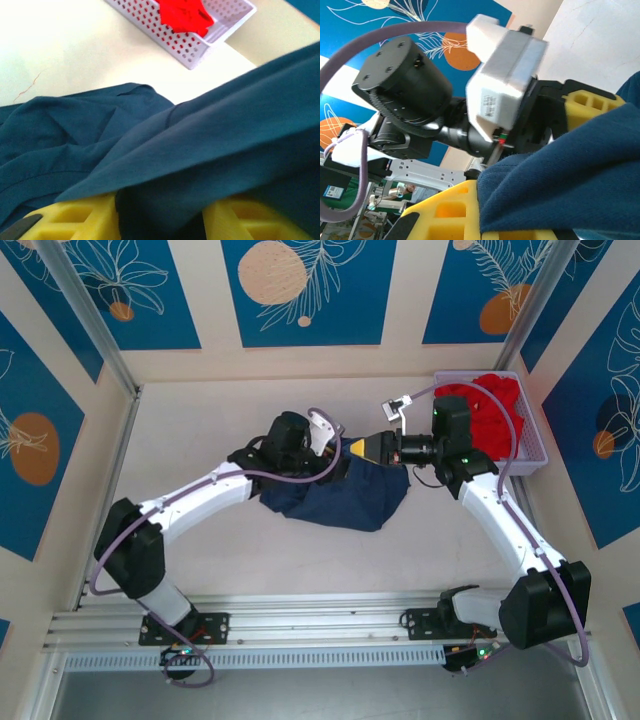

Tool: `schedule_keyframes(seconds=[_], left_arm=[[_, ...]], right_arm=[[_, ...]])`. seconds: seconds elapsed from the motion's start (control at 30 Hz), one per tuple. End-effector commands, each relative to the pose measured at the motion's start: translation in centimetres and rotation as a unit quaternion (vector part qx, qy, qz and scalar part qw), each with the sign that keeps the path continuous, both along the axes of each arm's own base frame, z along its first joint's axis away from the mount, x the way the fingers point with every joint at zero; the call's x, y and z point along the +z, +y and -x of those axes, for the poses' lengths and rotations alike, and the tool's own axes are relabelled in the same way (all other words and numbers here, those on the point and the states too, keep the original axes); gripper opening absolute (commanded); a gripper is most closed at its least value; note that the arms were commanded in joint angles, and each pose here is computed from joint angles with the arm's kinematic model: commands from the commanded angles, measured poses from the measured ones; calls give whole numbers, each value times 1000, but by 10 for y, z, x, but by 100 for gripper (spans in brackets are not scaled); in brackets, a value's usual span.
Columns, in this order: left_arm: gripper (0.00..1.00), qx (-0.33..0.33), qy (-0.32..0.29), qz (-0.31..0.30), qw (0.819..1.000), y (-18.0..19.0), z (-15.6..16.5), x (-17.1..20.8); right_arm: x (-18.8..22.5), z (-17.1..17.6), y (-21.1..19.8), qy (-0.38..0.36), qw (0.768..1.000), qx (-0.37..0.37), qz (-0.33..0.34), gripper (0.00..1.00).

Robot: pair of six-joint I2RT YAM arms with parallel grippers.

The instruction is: Fold the inside-out t-shirt

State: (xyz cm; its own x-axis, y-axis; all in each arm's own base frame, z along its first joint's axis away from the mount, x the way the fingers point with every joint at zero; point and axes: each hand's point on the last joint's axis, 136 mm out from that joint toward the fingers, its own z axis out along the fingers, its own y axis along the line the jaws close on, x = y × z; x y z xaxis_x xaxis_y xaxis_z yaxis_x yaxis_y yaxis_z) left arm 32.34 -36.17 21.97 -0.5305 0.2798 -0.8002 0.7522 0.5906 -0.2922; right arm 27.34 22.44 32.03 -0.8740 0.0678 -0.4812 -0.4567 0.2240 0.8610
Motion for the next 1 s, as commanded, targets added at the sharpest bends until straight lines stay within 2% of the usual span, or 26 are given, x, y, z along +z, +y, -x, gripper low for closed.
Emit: schedule_keyframes(seconds=[0.0, 0.1, 0.2, 0.27, 0.33, 0.47, 0.57, 0.73, 0.97], left_arm=[[40, 28, -26, 6, 999, 4, -22, 8], [31, 18, -20, 22, 999, -2, -24, 11], [15, -11, -8, 45, 999, -12, -18, 16], [0, -52, 0, 76, 996, -19, -6, 26], [0, -100, 12, 110, 989, -22, 13, 38], [0, -203, 47, 187, 960, -18, 64, 65], [0, -231, 62, 206, 949, -9, 87, 72], [0, -193, 48, 226, 953, 9, 92, 82], [0, -104, 40, 233, 966, 20, 69, 81]], right_arm=[[14, 8, -2, -8, 1000, 14, -12, 0], [13, 7, -2, -7, 1000, 15, -13, 0], [13, 7, -3, -9, 1000, 14, -12, 0], [9, 3, -8, -3, 1000, 0, -3, 0], [3, -5, -16, 7, 999, -31, 15, 0], [-16, -29, -36, 29, 988, -119, 94, 0], [-20, -40, -43, 36, 984, -141, 104, 6], [-29, -47, -47, 43, 980, -142, 133, 17], [-25, -29, -44, 25, 985, -107, 135, 33]])
